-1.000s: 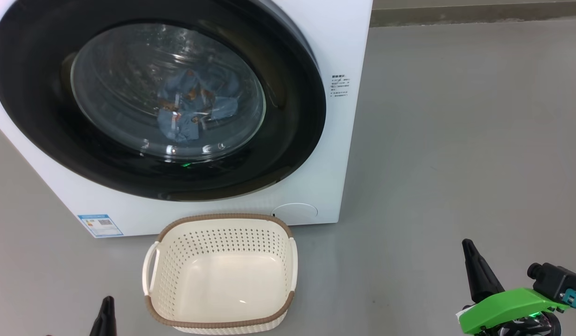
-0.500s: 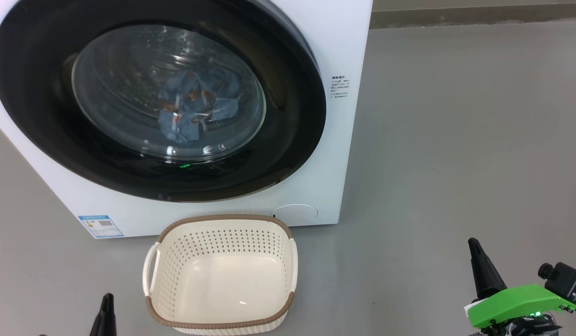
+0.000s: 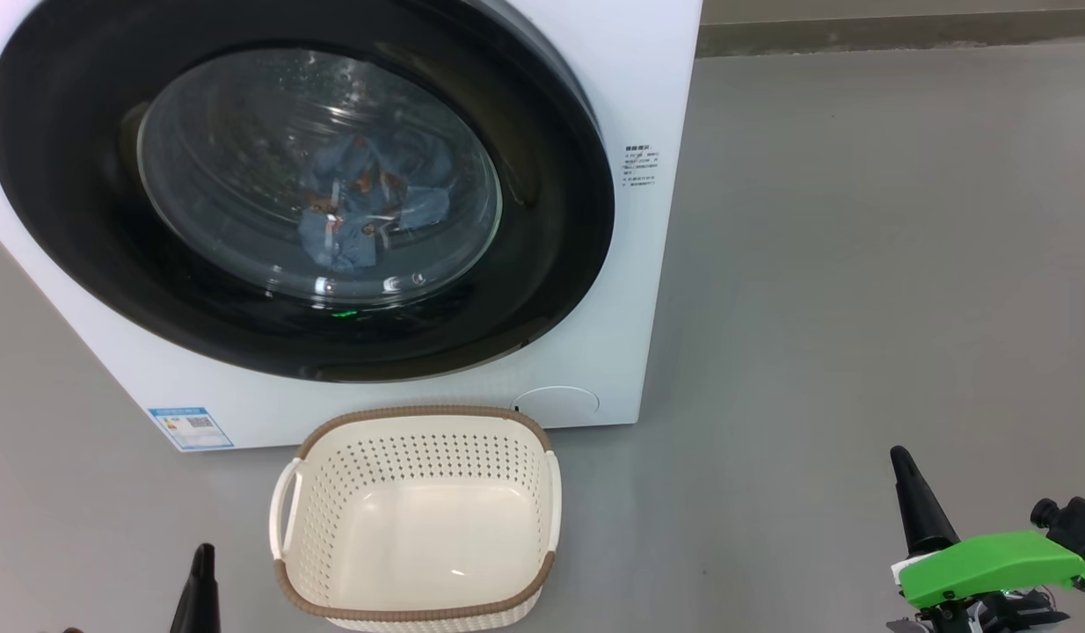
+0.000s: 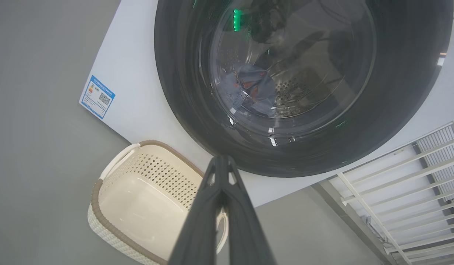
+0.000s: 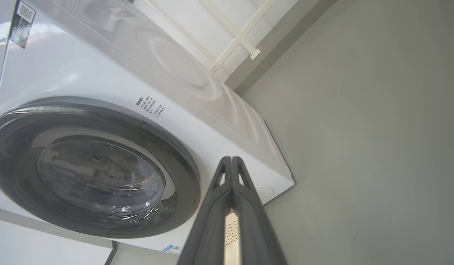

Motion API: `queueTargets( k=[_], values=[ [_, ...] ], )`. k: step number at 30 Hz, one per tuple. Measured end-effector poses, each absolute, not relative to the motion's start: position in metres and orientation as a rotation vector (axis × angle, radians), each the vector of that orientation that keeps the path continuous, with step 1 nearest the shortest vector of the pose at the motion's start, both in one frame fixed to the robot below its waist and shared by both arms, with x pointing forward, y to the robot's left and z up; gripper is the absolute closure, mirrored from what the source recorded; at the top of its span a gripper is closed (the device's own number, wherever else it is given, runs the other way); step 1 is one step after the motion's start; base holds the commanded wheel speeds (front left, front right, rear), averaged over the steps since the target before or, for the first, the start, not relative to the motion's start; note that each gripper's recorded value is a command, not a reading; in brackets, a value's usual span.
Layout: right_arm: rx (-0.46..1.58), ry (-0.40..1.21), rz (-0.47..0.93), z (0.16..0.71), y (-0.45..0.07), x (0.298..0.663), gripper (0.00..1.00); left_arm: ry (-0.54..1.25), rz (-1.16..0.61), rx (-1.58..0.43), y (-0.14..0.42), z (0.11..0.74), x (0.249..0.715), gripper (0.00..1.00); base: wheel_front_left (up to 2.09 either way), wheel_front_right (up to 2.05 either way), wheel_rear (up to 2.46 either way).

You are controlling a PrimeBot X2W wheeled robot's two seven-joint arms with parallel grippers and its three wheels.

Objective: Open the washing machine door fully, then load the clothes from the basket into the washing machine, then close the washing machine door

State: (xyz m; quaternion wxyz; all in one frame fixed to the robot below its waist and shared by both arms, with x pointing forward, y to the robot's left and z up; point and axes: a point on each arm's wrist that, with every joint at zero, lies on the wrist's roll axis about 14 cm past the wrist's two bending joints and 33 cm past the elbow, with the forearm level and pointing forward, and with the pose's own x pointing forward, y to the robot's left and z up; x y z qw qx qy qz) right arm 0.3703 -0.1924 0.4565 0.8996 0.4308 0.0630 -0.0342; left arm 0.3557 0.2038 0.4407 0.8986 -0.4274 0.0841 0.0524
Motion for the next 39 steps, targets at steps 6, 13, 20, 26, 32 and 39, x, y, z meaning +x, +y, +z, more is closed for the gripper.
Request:
queueTargets(
  k=[6, 13, 20, 26, 32, 39],
  values=[
    [0.955, 0.129, -0.08, 0.457, -0.193, 0.37, 1.0, 0.17, 0.113, -0.945, 0.204, 0.443, 0.357, 1.0, 0.0, 0.0, 0.0],
    [1.034, 0.122, -0.092, 0.459, -0.196, 0.371, 1.0, 0.162, 0.115, -1.024, 0.202, 0.446, 0.359, 1.0, 0.0, 0.0, 0.0],
    [1.109, 0.12, -0.094, 0.461, -0.197, 0.371, 1.0, 0.151, 0.112, -1.102, 0.2, 0.45, 0.362, 1.0, 0.0, 0.0, 0.0],
    [1.175, 0.114, -0.102, 0.462, -0.198, 0.371, 1.0, 0.149, 0.111, -1.166, 0.198, 0.452, 0.363, 1.0, 0.0, 0.0, 0.0],
    [1.236, 0.106, -0.105, 0.464, -0.2, 0.372, 1.0, 0.135, 0.102, -1.229, 0.197, 0.458, 0.367, 1.0, 0.0, 0.0, 0.0],
    [1.301, 0.099, -0.102, 0.467, -0.201, 0.372, 1.0, 0.123, 0.093, -1.293, 0.196, 0.462, 0.369, 1.0, 0.0, 0.0, 0.0]
  ],
)
